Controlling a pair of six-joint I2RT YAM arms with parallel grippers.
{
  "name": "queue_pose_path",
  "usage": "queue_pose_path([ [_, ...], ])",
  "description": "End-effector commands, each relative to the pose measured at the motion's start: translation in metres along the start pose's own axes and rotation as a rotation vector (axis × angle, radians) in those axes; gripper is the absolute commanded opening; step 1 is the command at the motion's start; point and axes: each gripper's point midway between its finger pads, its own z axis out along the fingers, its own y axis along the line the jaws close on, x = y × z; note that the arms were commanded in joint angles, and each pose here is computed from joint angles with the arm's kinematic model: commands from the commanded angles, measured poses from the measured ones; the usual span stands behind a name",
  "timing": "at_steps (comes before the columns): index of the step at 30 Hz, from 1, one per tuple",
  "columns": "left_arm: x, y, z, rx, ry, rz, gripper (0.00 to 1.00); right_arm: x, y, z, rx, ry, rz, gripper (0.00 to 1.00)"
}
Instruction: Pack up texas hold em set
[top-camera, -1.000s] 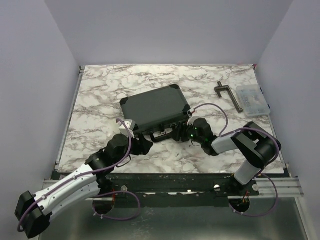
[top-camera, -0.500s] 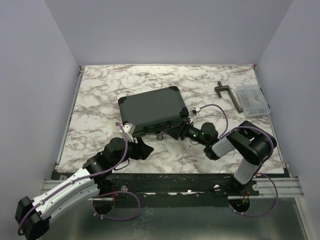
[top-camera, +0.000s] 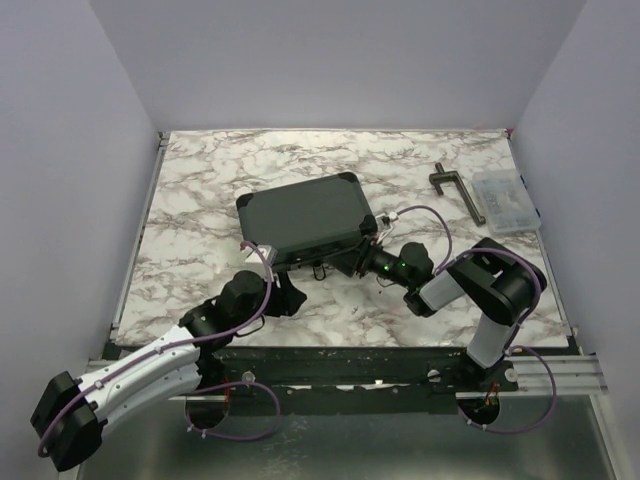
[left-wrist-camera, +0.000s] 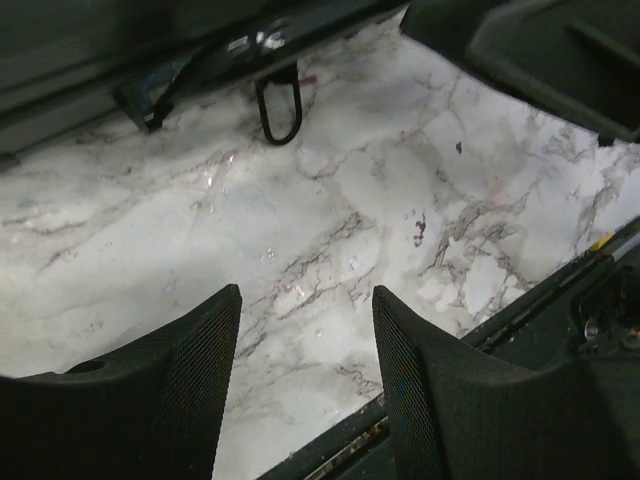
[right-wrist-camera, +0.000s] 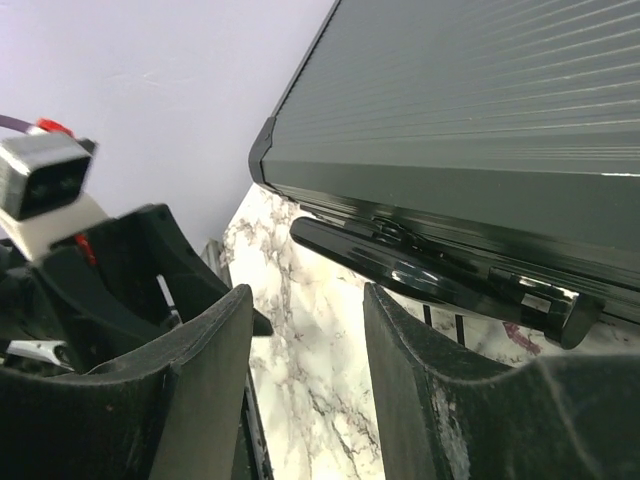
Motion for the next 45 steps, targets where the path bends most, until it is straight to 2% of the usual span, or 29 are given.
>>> queue_pose_path([
  [1, -0.051, -0.02, -0.003, 0.004, -0.137, 0.061, 0.57, 0.005, -0.004, -0.001, 0.035, 0.023, 0.021, 0.51],
  [5, -0.082, -0.025, -0.017, -0.04, -0.196, 0.092, 0.63, 0.021, -0.025, -0.012, 0.173, 0.09, 0.075, 0.51],
  [9, -0.117, -0.009, -0.024, -0.153, -0.234, 0.071, 0.64, 0.03, -0.039, -0.028, 0.255, 0.096, 0.092, 0.52],
  [15, -0.133, 0.018, 0.005, -0.207, -0.113, 0.037, 0.58, 0.049, -0.066, -0.039, 0.392, 0.167, 0.111, 0.51],
  [21, -0.115, 0.031, 0.028, -0.237, -0.009, 0.044, 0.51, 0.056, -0.071, -0.056, 0.466, 0.235, 0.055, 0.49],
  [28, -0.082, 0.044, 0.033, -0.235, 0.047, 0.003, 0.41, 0.02, -0.03, -0.039, 0.374, 0.231, -0.127, 0.49],
  [34, -0.067, 0.05, 0.035, -0.232, 0.066, -0.021, 0.41, 0.012, -0.027, -0.005, 0.307, 0.256, -0.191, 0.49],
  [40, -0.074, 0.041, 0.027, -0.198, 0.03, -0.017, 0.42, 0.033, -0.046, 0.016, 0.311, 0.342, -0.194, 0.49],
  [45, -0.08, 0.034, 0.023, -0.175, 0.017, -0.008, 0.45, 0.051, -0.065, 0.015, 0.353, 0.401, -0.219, 0.51],
])
